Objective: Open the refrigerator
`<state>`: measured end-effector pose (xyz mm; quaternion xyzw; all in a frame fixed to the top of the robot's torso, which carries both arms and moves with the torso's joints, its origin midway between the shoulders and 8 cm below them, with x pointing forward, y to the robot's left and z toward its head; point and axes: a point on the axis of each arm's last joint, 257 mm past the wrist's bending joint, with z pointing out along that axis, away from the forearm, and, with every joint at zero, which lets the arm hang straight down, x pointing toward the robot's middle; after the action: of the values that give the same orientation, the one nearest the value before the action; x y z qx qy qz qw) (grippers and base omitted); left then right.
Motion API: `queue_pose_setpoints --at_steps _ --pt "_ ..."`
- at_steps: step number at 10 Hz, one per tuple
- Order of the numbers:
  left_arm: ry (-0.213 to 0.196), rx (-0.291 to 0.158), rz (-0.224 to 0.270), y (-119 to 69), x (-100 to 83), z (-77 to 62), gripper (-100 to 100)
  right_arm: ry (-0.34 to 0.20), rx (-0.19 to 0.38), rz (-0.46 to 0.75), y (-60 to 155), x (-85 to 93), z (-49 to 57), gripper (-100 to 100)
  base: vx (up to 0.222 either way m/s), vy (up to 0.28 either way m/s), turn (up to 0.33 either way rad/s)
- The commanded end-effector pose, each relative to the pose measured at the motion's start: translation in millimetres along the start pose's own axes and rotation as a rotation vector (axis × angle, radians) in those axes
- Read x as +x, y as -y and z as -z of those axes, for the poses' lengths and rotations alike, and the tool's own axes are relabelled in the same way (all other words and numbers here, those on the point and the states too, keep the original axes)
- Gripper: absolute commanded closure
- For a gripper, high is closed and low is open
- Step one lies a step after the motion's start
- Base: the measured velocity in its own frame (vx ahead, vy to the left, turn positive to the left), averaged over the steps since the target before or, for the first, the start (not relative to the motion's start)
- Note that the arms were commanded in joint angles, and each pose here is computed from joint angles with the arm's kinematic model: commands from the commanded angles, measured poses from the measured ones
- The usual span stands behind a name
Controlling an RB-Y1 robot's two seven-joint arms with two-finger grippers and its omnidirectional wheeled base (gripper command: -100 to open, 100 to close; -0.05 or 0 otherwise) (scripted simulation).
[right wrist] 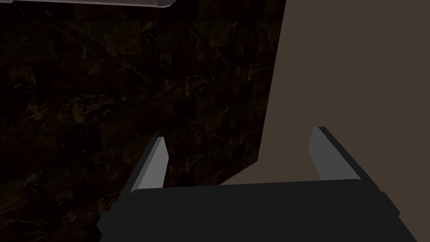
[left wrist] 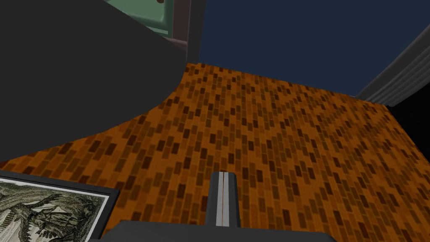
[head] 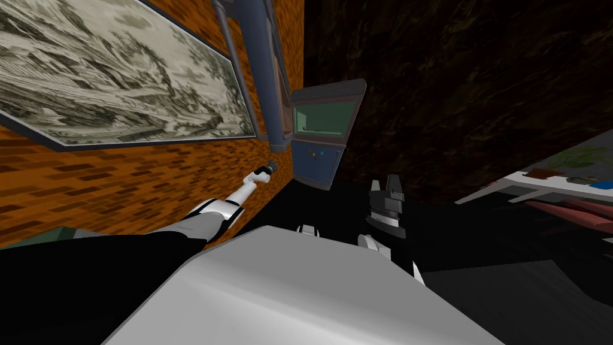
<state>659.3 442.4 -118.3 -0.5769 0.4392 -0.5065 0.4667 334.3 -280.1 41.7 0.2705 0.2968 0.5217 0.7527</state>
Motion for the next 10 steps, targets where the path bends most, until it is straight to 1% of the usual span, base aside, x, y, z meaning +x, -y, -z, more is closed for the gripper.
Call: queue_pose_setpoints --at_steps 1,2,4,6,7,8,10 --pt "0.031 -0.005 -0.016 6.0 -24.7 -1.3 100 0.0 0.0 0.0 0 0.0 0.0 0 0.021 -0.032 0.016" --pt "0.025 -0.006 -0.012 20.6 -20.0 -3.8 -100 0.0 0.0 0.0 0 -0.1 0.1 0 0.008 -0.03 0.015" --pt "0.025 -0.006 -0.011 31.3 -20.2 -4.7 -100 0.0 0.0 0.0 0 0.0 0.0 0 -0.006 -0.011 -0.001" --pt "0.023 -0.007 -0.009 52.5 -20.3 -5.7 -100 0.0 0.0 0.0 0 0.0 0.0 0 -0.01 -0.011 0.008" --pt "0.023 -0.005 -0.011 47.5 -22.0 -4.7 -100 0.0 0.0 0.0 0 0.0 0.0 0 -0.005 -0.006 0.004" --pt "0.024 -0.007 -0.009 48.3 -22.4 -4.7 0 0.0 0.0 0.0 0 0.0 0.0 0 0.0 0.0 0.0" --pt "0.024 -0.007 -0.01 48.2 -22.3 -4.7 0 0.0 0.0 0.0 0 -0.1 0.0 0 0.0 0.0 0.0"
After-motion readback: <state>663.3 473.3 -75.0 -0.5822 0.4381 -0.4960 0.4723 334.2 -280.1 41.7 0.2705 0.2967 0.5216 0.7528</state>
